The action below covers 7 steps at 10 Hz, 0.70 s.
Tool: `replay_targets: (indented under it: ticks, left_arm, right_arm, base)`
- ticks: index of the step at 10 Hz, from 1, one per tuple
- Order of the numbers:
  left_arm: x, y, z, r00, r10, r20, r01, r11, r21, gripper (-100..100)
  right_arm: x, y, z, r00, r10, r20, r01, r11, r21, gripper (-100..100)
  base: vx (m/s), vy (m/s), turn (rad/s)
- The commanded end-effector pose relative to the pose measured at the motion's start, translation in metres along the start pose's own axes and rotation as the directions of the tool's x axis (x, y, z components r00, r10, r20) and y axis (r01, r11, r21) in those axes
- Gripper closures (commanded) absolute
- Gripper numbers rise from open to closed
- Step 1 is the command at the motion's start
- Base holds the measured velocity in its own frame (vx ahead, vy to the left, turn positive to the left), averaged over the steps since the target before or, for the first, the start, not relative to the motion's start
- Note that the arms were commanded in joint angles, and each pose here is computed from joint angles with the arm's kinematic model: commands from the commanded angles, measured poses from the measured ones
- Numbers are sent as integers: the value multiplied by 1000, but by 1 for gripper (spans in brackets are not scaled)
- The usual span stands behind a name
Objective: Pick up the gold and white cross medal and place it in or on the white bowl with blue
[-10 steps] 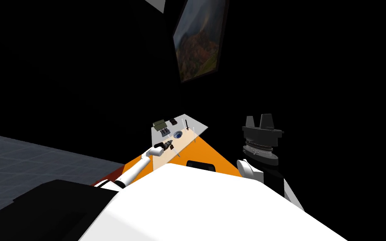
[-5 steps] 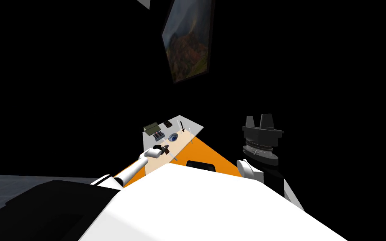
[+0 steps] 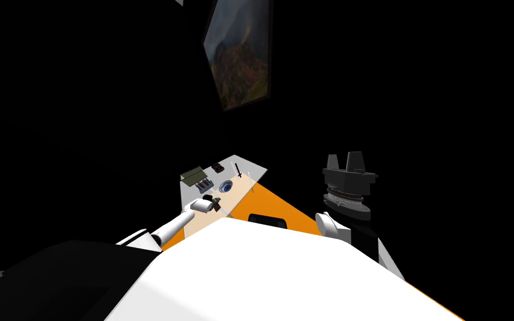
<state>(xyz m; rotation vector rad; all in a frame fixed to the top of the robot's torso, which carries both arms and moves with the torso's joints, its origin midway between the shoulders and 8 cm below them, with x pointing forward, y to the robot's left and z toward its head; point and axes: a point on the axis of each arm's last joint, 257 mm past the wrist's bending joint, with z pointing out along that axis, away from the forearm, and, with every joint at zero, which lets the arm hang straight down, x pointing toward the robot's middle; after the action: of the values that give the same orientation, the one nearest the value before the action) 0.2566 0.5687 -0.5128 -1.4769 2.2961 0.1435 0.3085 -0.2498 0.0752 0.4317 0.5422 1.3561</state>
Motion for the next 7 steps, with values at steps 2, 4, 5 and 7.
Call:
replay_targets:
  ticks: [2,4,5,7]
  left_arm:
    - [-2,25,5,1000,12,-2,-12,998,-66,-100]
    - [-2,33,6,1000,15,-3,-15,996,-88,-100]
    - [-1,44,7,1000,18,-4,-18,993,-117,-100]
    - [-2,40,5,1000,17,-4,-17,995,-103,0]
  right_arm:
    - [0,0,0,1000,0,0,0,1000,0,0]
    - [0,0,0,1000,0,0,0,1000,0,0]
    - [0,0,0,1000,0,0,0,1000,0,0]
    - [0,0,0,1000,0,0,0,1000,0,0]
  base:
    - [19,-3,-120]
    - [14,-1,-47]
    - [16,-3,-141]
    - [4,1,-15]
